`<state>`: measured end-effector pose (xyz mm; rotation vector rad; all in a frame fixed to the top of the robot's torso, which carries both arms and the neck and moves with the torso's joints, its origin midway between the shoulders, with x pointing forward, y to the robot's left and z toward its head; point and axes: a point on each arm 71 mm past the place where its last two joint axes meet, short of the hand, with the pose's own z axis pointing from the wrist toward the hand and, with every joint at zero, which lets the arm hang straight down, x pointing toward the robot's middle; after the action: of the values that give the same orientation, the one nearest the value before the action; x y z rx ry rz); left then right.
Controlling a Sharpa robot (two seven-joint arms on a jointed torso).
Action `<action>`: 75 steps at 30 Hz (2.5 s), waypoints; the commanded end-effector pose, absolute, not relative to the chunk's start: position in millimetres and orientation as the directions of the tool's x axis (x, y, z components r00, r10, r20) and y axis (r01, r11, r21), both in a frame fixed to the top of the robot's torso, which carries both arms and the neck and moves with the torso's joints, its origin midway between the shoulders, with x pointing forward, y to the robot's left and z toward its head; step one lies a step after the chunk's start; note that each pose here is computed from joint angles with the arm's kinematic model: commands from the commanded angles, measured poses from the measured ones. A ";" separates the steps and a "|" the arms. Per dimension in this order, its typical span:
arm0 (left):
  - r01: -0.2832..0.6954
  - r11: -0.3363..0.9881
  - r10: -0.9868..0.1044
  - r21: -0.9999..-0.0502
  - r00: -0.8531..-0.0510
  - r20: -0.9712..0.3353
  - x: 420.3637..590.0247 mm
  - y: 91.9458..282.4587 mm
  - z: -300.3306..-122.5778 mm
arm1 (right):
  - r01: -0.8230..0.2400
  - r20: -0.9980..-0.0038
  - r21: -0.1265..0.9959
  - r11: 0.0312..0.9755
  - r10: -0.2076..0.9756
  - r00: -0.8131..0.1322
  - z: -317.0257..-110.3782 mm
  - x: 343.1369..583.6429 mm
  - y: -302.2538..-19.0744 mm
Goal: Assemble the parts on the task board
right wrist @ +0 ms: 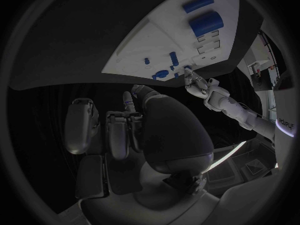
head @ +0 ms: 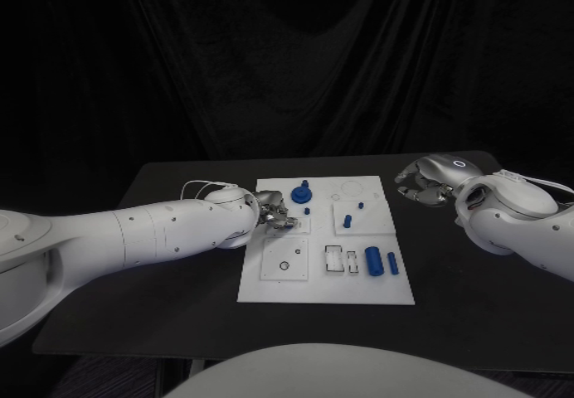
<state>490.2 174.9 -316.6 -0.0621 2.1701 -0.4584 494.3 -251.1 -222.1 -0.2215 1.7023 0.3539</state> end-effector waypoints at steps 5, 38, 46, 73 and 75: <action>0.136 0.918 -0.226 -0.372 -0.591 -0.774 483.6 172.9 -323.3 | -0.330 -0.986 0.105 0.938 0.055 -0.157 -222.8 493.6 -253.3; 0.027 0.898 -0.318 -0.439 -0.649 -0.691 488.2 188.3 -306.4 | -0.324 -0.987 0.106 0.940 0.060 -0.149 -221.9 493.6 -255.3; 0.014 0.906 -0.310 -0.423 -0.660 -0.685 491.7 188.7 -305.2 | -0.323 -0.987 0.105 0.941 0.060 -0.147 -221.9 493.9 -255.4; 0.015 0.974 -0.141 -0.228 -0.745 -0.652 532.4 168.0 -258.4 | -0.328 -0.987 0.105 0.939 0.060 -0.146 -221.9 495.4 -251.7; 0.014 0.977 -0.130 -0.212 -0.753 -0.645 533.9 166.2 -258.3 | -0.329 -0.987 0.105 0.938 0.060 -0.146 -221.9 495.5 -251.3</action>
<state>536.1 165.2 -255.9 -0.1039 2.3307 -0.3201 495.2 -250.3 -222.0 -0.2185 1.6969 0.3530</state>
